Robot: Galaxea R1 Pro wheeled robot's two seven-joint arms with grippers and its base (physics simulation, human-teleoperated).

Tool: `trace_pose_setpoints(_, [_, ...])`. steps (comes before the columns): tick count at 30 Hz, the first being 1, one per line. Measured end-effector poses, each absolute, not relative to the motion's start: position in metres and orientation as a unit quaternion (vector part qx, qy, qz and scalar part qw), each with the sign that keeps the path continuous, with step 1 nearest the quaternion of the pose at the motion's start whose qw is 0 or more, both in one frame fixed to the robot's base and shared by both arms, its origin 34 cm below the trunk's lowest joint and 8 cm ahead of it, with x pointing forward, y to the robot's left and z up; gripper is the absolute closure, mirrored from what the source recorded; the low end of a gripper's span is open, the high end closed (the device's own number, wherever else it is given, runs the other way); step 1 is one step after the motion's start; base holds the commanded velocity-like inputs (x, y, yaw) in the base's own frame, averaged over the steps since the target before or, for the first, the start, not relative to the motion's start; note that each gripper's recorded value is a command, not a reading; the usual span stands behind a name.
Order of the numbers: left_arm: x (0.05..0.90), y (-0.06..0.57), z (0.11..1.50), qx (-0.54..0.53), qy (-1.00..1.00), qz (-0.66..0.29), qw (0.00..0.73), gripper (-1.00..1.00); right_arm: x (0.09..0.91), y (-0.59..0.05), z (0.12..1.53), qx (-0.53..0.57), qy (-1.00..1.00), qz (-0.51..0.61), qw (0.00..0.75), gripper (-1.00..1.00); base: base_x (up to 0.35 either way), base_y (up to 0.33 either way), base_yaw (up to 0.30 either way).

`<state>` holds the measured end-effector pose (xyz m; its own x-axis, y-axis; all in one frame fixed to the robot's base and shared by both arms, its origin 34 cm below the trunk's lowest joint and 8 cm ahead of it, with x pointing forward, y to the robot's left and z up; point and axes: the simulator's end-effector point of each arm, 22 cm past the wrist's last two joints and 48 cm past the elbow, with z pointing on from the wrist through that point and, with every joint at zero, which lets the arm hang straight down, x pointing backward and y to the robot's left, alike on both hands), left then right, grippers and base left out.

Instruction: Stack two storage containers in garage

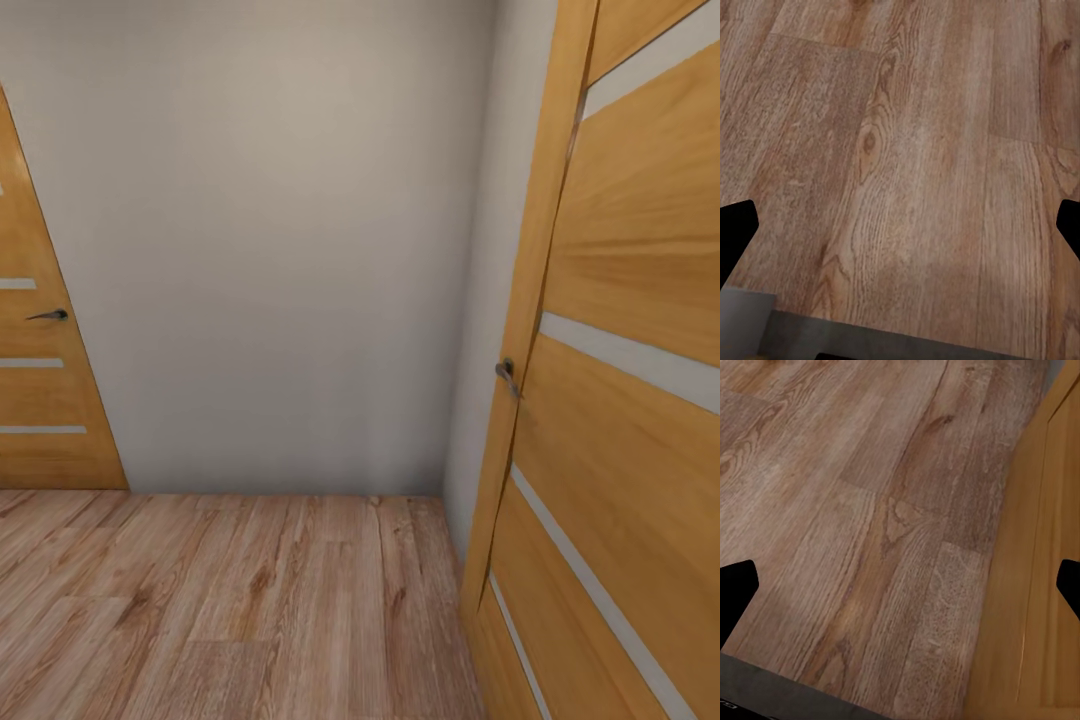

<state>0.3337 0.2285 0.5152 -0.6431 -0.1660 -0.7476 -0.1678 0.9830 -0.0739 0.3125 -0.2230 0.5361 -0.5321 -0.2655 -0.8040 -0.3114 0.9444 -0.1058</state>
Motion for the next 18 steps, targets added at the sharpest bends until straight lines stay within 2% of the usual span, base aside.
trace_pose_setpoints(8, [0.3335,0.2304,0.5152,-0.092,0.907,0.002,0.412,-1.00,0.3124,-0.2230,0.5363,-0.165,0.875,0.025,0.455,-1.00,0.220,0.000,0.000])
trace_pose_setpoints(18, [0.3336,0.2307,0.5150,-0.092,0.907,0.003,0.412,-1.00,0.3123,-0.2231,0.5358,-0.165,0.875,0.025,0.454,-1.00,0.037,0.000,0.000])
